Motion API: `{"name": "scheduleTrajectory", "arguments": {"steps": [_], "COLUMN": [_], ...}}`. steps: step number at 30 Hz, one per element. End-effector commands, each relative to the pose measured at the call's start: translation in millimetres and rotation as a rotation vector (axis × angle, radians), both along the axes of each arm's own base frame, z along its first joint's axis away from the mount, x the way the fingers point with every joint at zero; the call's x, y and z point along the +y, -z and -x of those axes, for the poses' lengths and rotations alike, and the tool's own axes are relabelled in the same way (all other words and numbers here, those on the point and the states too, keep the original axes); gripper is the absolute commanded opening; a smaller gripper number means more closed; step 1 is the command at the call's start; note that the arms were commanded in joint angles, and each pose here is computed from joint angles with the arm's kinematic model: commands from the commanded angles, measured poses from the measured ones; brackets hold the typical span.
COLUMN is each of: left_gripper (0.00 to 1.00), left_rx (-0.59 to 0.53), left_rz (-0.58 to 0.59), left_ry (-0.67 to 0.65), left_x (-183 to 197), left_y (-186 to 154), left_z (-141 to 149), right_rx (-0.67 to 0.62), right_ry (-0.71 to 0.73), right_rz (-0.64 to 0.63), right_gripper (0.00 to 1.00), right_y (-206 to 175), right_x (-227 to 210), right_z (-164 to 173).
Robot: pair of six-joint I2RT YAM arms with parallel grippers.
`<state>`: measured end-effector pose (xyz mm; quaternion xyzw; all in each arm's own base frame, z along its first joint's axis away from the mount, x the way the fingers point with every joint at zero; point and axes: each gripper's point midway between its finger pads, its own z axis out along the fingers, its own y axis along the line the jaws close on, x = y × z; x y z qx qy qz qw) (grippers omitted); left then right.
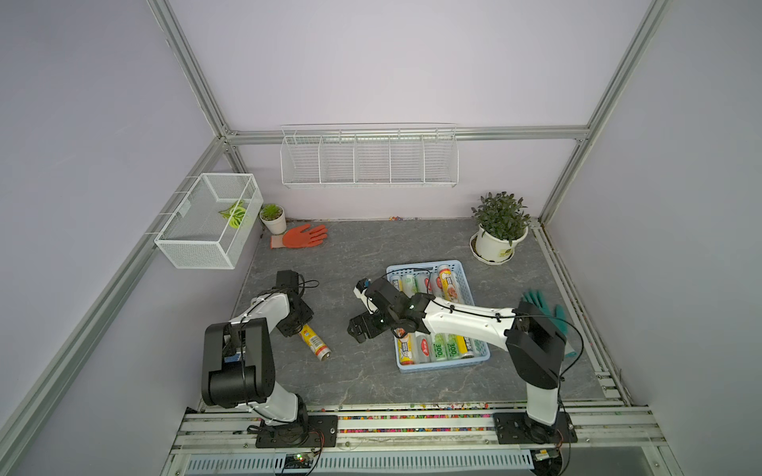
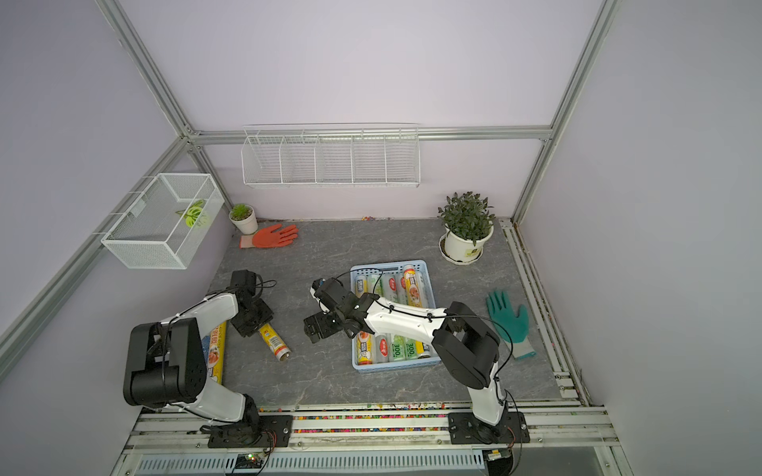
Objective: Put the plastic wrap into the basket
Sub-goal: Pick up the plastic wrap from the center of the board.
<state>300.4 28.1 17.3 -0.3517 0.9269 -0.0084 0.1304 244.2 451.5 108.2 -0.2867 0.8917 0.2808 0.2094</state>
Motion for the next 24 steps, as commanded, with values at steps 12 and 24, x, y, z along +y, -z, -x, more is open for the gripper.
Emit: {"name": "scheduleTrajectory", "arguments": {"steps": [12,24], "left_gripper": [0.15,0.05], "left_rx": [-0.134,-0.365], "left_rz": [0.234,0.409], "left_ry": [0.188,0.298], "left_x": [-82.0,-135.7], "left_y": [-43.8,-118.2], "left_z": [4.7,1.5], "right_rx": [-0.092,-0.198], "right_ry": [0.067,0.264], "right_rz": [-0.003,0.019], "right_gripper": [0.98,0.98], "right_y": [-38.9,-63.5], "right_x": [-32.2,-84.0], "right_z": [-6.1,-26.4]}}
